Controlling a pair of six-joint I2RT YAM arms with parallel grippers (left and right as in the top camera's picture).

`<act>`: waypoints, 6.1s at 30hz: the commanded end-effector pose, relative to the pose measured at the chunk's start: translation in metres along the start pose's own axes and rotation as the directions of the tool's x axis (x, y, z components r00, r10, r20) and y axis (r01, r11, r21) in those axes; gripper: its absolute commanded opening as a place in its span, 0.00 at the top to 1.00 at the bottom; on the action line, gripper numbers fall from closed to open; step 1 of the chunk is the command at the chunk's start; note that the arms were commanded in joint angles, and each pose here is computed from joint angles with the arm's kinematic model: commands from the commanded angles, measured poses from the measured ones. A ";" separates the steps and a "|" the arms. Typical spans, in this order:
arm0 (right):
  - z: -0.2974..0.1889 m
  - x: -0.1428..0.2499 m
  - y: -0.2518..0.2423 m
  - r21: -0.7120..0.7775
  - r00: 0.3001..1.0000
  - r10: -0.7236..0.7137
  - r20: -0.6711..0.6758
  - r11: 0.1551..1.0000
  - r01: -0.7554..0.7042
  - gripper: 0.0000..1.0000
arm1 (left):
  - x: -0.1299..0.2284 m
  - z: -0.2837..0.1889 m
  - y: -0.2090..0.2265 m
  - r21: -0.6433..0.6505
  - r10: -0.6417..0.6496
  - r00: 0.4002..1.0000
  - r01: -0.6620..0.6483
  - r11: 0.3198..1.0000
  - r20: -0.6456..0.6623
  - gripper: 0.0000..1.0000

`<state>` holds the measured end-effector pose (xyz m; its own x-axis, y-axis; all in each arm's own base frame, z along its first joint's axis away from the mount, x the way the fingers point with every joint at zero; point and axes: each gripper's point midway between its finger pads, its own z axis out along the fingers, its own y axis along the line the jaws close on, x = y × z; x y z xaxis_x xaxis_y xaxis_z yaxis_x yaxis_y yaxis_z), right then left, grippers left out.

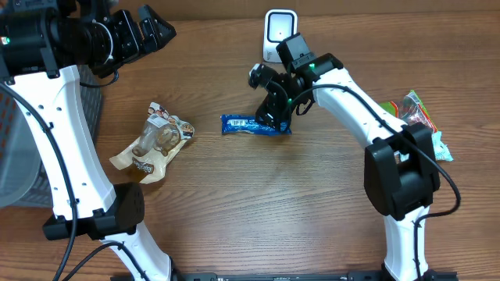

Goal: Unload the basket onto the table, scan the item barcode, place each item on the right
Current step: 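Lift the blue Oreo pack and hold it over the white scanner, then hold the blue Oreo pack against the scanner face with the right gripper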

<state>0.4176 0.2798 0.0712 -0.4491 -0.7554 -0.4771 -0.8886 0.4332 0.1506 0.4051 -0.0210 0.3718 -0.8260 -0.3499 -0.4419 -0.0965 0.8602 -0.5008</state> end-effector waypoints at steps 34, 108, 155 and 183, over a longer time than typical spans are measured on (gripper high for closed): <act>0.017 0.037 -0.005 -0.015 0.767 0.615 -0.181 0.778 -0.628 0.96 | 0.000 -0.009 -0.008 0.012 0.005 1.000 -0.006 1.000 0.024 0.00; -0.175 -0.030 -0.188 0.836 0.854 0.039 0.519 0.186 -0.517 0.96 | 0.000 -0.009 -0.008 0.012 0.005 1.000 -0.006 1.000 0.024 0.00; -0.139 -0.043 -0.221 0.993 0.973 -0.199 -0.113 -0.064 0.102 0.96 | 0.000 -0.009 -0.008 0.012 0.005 1.000 -0.006 1.000 0.024 0.00; -0.171 -0.083 -0.207 0.731 0.712 -0.216 -0.668 -0.368 0.574 0.96 | 0.000 -0.009 -0.008 0.012 0.005 1.000 -0.006 1.000 0.024 0.00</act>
<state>0.6225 0.1644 0.2090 -0.1964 -0.9732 0.1200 0.1066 -0.1429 -0.9840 0.4052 -0.0210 0.3718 -0.8259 -0.3499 -0.4422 -0.0963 0.8602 -0.5008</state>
